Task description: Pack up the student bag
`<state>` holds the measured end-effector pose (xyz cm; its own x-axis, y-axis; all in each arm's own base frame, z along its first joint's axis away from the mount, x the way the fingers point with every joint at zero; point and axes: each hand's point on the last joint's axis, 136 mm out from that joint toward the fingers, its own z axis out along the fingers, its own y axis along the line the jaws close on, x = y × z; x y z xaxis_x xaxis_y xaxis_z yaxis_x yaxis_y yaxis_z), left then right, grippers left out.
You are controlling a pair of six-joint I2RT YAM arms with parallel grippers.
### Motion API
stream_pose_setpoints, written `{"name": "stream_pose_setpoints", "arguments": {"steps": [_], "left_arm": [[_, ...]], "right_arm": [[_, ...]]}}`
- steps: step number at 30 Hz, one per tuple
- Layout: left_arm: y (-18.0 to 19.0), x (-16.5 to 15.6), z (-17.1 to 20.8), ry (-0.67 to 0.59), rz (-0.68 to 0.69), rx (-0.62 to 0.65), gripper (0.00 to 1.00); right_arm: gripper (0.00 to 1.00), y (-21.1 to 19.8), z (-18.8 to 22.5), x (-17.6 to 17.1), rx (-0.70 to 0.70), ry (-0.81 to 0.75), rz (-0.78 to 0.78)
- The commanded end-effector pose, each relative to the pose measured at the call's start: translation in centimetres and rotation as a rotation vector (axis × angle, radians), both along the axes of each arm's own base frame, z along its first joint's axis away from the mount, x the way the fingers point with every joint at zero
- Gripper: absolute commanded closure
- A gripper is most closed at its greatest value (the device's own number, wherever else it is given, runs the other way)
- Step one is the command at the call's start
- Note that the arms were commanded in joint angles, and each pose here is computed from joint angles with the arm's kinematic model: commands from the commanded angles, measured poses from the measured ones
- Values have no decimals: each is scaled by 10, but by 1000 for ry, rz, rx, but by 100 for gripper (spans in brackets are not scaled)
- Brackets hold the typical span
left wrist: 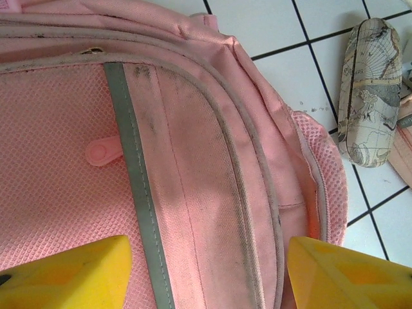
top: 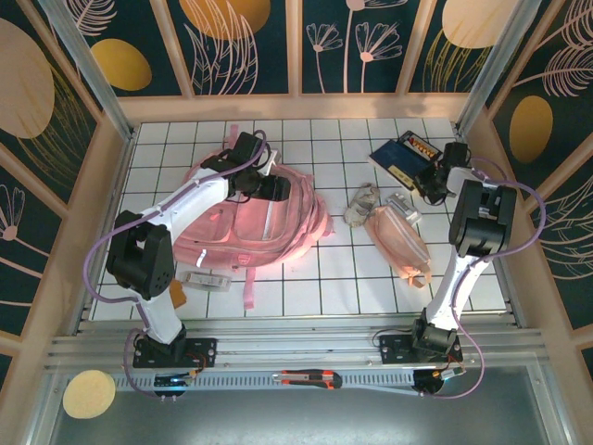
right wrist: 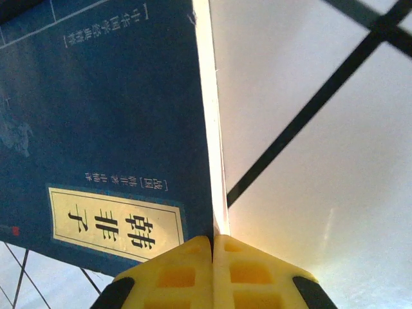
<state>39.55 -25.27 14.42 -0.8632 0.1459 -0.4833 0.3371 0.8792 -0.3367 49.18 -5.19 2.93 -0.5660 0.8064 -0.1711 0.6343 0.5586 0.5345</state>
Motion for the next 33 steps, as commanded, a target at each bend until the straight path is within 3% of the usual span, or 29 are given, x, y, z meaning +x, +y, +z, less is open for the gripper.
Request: {"name": "stream_pose_setpoints", "arguments": {"steps": [1, 12, 20, 28, 33], "left_arm": [[3, 0, -10, 2, -3, 8, 35], [-12, 3, 7, -16, 39, -160, 36], [-12, 5, 15, -14, 70, -225, 36], [22, 15, 45, -47, 166, -371, 36], [45, 22, 54, -66, 203, -394, 36]], "right_arm": [[100, 11, -4, 0, 5, 14, 30], [100, 83, 84, 4, 229, -248, 143], [100, 132, 149, 11, 300, -417, 236], [100, 174, 208, -5, 348, -568, 369], [100, 215, 249, -26, 411, -656, 512]]}}
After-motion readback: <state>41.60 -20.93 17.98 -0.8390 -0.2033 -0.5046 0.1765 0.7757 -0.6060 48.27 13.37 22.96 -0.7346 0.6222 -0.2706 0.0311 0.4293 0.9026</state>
